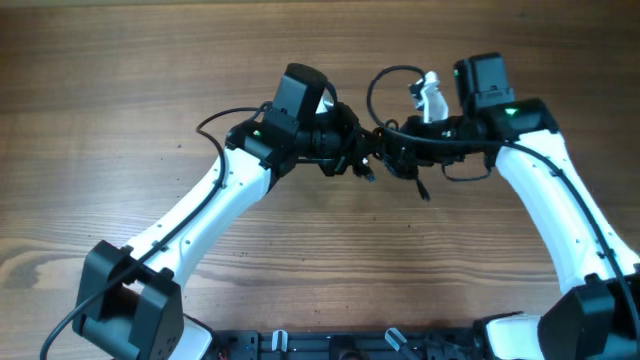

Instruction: Untangle cables

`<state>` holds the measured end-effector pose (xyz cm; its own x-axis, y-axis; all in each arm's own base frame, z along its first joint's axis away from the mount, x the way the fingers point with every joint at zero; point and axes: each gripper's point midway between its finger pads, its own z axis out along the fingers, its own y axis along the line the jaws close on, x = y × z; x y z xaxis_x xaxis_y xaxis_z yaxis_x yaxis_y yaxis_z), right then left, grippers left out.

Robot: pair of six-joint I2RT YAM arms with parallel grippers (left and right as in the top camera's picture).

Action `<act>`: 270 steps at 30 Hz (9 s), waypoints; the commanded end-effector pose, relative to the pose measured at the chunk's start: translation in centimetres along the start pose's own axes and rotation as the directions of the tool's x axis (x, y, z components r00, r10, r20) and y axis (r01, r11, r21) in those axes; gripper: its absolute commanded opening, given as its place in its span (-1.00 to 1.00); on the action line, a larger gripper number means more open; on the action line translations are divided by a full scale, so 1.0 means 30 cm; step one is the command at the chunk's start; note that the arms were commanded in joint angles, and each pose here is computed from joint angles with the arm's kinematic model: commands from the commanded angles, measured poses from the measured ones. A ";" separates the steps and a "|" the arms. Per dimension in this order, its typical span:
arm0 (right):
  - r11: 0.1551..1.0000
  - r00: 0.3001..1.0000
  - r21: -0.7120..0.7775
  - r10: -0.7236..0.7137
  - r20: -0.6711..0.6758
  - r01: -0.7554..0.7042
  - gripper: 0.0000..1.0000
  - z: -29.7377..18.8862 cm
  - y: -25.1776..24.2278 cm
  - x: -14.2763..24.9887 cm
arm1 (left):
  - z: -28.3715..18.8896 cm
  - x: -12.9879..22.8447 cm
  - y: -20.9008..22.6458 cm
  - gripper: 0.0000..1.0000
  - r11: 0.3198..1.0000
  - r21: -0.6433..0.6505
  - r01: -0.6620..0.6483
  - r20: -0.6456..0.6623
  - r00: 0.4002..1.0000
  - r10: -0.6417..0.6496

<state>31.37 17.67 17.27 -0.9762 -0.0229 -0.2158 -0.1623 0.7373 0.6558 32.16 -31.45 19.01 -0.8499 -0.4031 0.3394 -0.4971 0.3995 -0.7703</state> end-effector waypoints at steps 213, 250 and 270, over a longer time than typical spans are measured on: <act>0.997 0.957 -0.059 -0.028 0.288 0.047 -0.31 -0.301 0.052 -0.132 | -0.149 -0.003 -0.125 -0.92 0.123 0.154 -0.980 0.137 0.145 0.980; 0.997 0.992 -0.018 0.076 0.104 -0.075 -0.34 -0.059 -0.053 -0.132 | -0.046 0.069 -0.091 -0.92 0.465 0.113 -0.878 0.030 0.471 0.882; 0.936 0.968 0.259 0.205 0.148 -0.238 -0.14 -0.139 -0.293 -0.095 | 0.054 -0.212 0.304 0.39 0.545 -0.441 -0.713 -0.102 0.643 0.759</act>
<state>34.48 8.63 15.11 -0.9565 0.2443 -0.1594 0.1362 0.8572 0.4966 31.22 -28.83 9.19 -0.9663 0.0950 -0.2391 0.2052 0.8451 -0.4936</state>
